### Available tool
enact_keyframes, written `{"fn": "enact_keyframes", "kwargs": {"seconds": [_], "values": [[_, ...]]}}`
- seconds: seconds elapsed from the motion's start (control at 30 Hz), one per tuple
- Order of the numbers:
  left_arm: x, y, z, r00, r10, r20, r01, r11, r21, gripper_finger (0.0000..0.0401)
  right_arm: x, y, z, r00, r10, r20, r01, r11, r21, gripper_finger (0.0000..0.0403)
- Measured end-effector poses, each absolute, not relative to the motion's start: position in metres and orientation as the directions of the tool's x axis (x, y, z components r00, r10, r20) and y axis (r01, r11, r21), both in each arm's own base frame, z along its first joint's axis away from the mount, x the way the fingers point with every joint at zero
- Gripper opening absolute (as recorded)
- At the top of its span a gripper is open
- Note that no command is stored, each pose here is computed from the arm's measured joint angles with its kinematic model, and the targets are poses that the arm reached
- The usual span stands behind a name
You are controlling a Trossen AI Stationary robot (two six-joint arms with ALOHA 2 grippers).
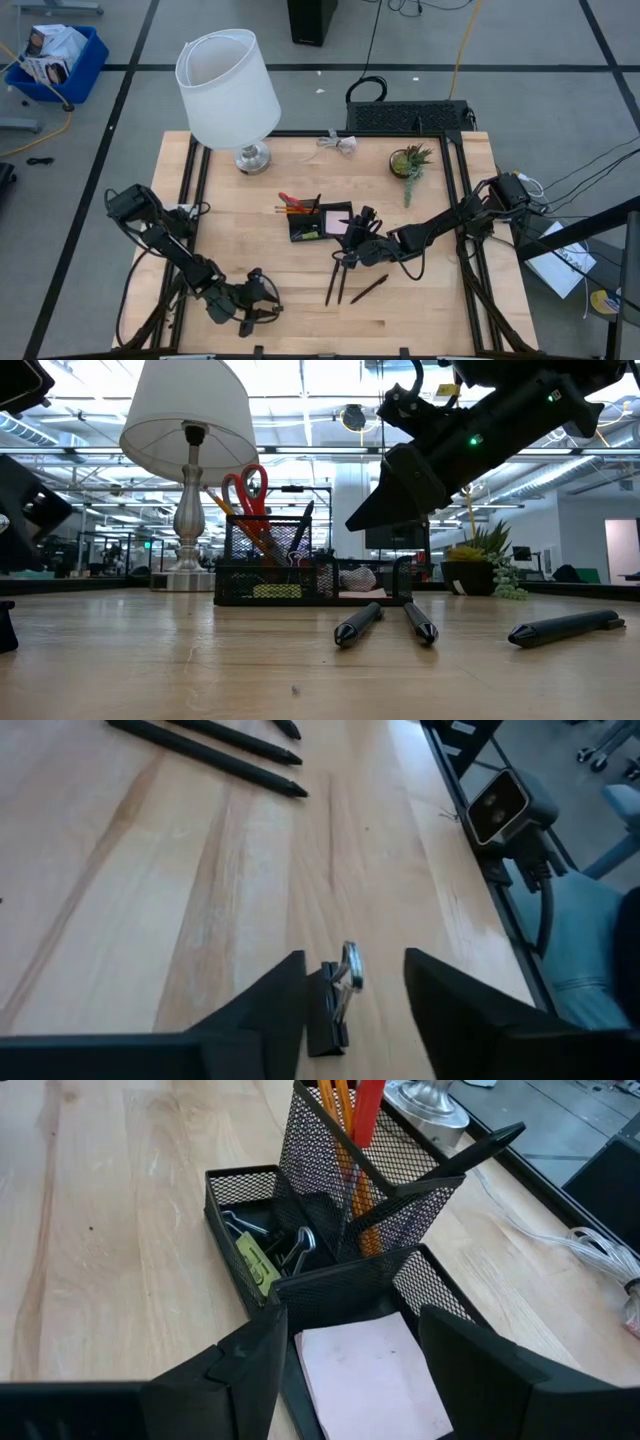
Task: Pick and place office supplies into organizer
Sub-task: Put the black binder clip into the black desk organizer
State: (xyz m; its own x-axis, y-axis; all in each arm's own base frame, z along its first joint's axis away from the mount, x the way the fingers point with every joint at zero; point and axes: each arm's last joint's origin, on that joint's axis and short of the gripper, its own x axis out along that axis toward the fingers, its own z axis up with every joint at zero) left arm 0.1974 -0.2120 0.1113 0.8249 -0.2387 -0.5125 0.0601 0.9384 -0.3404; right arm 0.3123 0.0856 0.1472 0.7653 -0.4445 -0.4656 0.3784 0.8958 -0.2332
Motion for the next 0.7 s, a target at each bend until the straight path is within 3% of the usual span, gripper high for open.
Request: {"fn": "enact_keyframes", "kwargs": {"seconds": [0.53, 0.7], "values": [[0.1999, -0.2097, 0.1114, 0.828, -0.228, -0.512, 0.064, 0.946, -0.318, 0.0020, 0.3123, 0.0857, 0.1471, 0.766, -0.443, -0.466, 0.377, 0.896, -0.233, 0.0221], [0.2038, -0.2059, 0.1114, 0.832, -0.213, -0.512, 0.062, 0.953, -0.297, 0.0015, 0.3124, 0.0856, 0.1471, 0.766, -0.444, -0.466, 0.377, 0.896, -0.233, 0.0221]]}}
